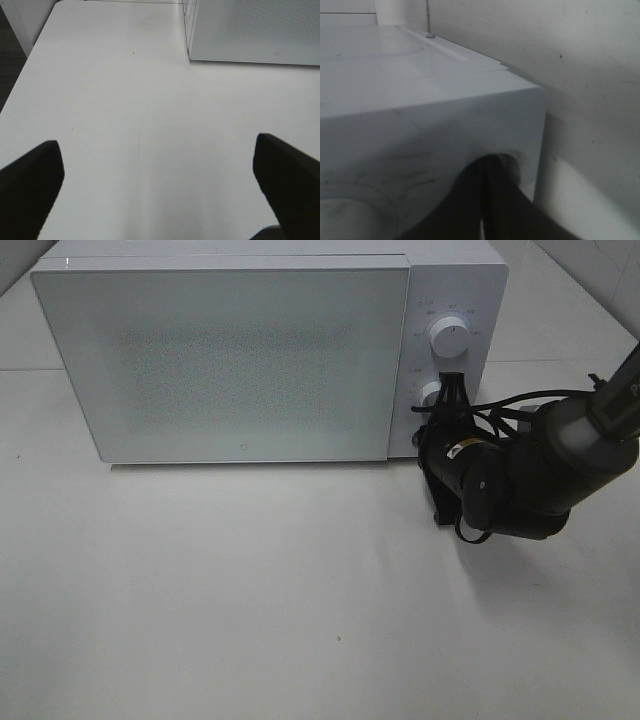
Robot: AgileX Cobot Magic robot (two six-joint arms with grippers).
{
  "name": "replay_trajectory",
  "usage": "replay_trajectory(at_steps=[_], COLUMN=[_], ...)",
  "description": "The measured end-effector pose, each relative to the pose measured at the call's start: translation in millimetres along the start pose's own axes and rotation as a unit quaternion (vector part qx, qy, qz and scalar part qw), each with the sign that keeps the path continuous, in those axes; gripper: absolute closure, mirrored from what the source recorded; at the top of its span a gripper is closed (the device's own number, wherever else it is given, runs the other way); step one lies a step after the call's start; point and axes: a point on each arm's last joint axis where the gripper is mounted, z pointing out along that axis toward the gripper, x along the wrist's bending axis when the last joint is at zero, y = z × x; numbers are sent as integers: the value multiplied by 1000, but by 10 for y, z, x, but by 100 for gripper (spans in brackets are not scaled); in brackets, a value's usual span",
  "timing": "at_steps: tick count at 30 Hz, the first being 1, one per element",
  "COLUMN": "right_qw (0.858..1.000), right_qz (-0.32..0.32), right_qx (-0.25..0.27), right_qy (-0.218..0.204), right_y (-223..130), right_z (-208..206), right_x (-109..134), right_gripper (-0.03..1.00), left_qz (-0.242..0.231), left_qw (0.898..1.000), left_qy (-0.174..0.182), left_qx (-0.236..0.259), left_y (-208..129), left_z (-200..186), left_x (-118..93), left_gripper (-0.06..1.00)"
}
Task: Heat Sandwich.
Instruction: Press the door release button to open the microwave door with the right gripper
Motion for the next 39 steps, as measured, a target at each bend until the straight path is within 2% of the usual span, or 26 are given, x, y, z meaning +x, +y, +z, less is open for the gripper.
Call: replay_trajectory(at_steps=[15,39], right_qw=[1000,999], right_qz=[1,6], right_qx=[0,20], right_qy=[-4,-43], right_y=[-26,-17], right_z=[21,-29], right_x=[-32,63], right_gripper=[96,96], left_qz=[0,0], left_qw=[1000,1000], left_qy=[0,0], left_qx=[0,0], left_y=[0,0], left_z=[0,0], left_x=[0,0], left_gripper=[-3,-3])
